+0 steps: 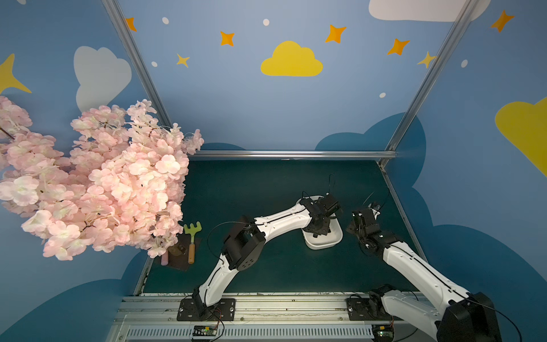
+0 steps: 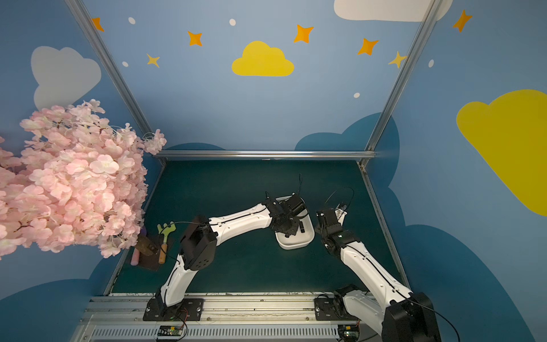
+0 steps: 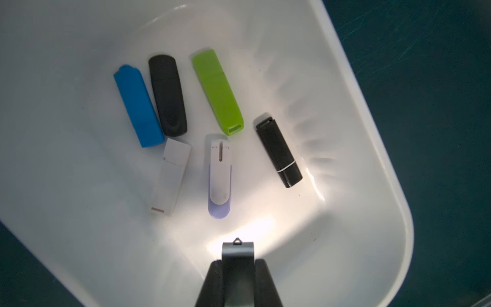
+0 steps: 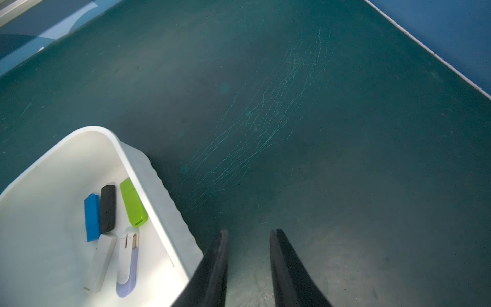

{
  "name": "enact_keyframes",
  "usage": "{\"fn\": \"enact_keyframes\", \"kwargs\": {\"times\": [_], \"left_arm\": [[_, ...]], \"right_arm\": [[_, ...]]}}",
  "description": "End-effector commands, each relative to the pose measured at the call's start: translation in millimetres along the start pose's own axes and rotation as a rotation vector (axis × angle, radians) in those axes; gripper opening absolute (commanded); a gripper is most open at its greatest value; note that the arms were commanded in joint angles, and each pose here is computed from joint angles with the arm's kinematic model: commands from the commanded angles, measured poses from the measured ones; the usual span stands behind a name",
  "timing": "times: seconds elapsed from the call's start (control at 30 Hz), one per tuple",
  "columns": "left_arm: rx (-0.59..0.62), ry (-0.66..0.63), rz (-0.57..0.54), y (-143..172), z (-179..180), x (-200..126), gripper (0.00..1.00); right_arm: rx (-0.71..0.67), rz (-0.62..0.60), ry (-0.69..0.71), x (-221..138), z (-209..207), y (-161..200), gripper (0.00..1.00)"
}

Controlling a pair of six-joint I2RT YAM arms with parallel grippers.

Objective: Put the usb flash drive into the storage box
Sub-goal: Place the USB flash in the storage box.

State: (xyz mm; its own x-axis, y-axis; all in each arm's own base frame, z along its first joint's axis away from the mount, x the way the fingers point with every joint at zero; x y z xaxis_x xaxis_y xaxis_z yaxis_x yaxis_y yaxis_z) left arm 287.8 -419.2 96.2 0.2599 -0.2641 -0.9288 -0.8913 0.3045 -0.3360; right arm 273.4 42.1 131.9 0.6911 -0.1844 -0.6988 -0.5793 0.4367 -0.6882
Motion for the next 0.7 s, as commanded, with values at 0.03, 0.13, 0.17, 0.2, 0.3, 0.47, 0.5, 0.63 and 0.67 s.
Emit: {"fn": "enact_keyframes", "kwargs": {"times": [0.03,0.13,0.17,0.2,0.3,0.47,0.5,0.63,0.67], "left_arm": [[0.008,-0.066,0.047,26,5,3,0.10],[-0.006,-0.086,0.064,36,9,7,0.10],[-0.007,-0.091,0.069,38,10,9,0.11],[-0.007,-0.097,0.072,39,12,10,0.11],[-0.003,-0.098,0.076,40,12,12,0.14],[0.002,-0.098,0.066,37,11,10,0.22],[0.003,-0.097,0.064,36,11,9,0.25],[0.013,-0.083,0.042,30,8,0,0.37],[0.018,-0.078,0.033,27,6,-4,0.39]], "right_arm": [[0.020,-0.011,-0.011,-2,6,-9,0.32],[0.021,-0.007,-0.013,-1,6,-8,0.32],[0.022,-0.005,-0.015,-1,7,-8,0.32],[0.021,-0.003,-0.014,0,7,-8,0.32],[0.020,-0.001,-0.016,0,8,-8,0.32],[0.018,0.004,-0.014,1,8,-7,0.31],[0.019,0.004,-0.014,2,8,-7,0.31],[0.018,0.009,-0.014,3,9,-6,0.31],[0.017,0.011,-0.014,3,9,-6,0.31]]}}
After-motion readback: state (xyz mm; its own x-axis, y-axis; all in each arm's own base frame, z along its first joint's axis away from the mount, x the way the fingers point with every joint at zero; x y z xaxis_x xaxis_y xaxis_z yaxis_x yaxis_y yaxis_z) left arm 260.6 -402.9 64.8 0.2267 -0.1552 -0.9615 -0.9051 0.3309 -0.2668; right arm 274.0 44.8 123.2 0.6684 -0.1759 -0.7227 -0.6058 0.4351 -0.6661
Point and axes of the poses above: each gripper's point midway between its finger pads, its own x axis out along the fingers, its own z axis along the line the jaws close on, y = z × x, the point moved 2 cm from there along -x, back along the fingers, and after that the axes turned 1 degree about x, right-handed, at the moved point
